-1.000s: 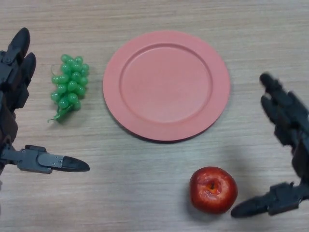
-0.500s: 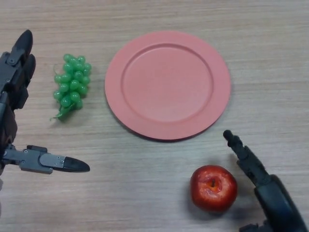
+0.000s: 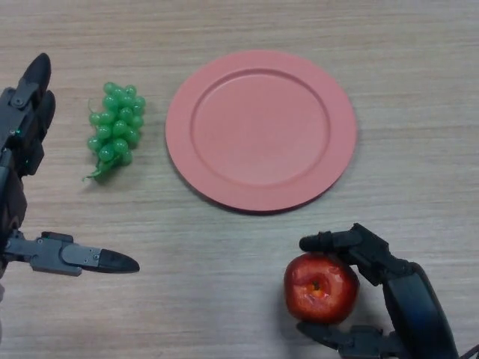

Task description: Pick up the red apple and place it on the plate

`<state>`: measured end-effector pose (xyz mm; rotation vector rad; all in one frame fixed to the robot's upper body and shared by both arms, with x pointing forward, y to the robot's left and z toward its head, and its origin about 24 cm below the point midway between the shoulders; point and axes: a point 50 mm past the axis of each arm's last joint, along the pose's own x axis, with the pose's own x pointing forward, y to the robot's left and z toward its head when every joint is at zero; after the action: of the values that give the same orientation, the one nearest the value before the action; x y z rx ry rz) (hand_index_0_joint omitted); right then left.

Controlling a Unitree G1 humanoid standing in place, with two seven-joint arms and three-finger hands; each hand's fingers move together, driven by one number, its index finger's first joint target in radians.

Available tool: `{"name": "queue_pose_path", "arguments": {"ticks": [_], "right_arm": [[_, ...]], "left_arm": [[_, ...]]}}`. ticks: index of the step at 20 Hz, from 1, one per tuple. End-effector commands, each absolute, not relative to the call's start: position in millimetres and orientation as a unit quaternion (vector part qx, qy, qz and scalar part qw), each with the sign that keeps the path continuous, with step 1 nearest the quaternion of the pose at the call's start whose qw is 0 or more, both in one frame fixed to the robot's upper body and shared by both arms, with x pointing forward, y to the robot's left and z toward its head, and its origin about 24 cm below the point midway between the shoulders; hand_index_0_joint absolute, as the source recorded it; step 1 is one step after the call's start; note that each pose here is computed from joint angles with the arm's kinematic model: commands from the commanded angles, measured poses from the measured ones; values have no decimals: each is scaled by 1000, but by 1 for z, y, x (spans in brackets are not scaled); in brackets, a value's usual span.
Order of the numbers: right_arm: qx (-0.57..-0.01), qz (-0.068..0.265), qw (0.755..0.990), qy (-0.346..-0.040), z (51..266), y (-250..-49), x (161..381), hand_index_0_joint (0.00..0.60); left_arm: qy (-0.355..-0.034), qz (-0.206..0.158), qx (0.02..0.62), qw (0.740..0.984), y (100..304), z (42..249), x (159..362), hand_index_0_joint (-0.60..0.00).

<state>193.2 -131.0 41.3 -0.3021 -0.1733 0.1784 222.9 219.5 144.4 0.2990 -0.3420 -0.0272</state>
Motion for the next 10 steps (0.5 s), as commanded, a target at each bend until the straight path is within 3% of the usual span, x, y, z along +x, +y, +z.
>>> {"name": "queue_pose_path", "arguments": {"ticks": [1,5,10], "right_arm": [[-106,76,979,-156,72,-131,192,600],[-110,85,975,-172,103,-126,205,600],[-127,123,962,-209,155,-107,244,600]], "left_arm": [[-275,11,184,944,223,176,210,0],[-275,9,179,945,222,174,208,0],[-268,-1,176,947,215,171,207,0]]}}
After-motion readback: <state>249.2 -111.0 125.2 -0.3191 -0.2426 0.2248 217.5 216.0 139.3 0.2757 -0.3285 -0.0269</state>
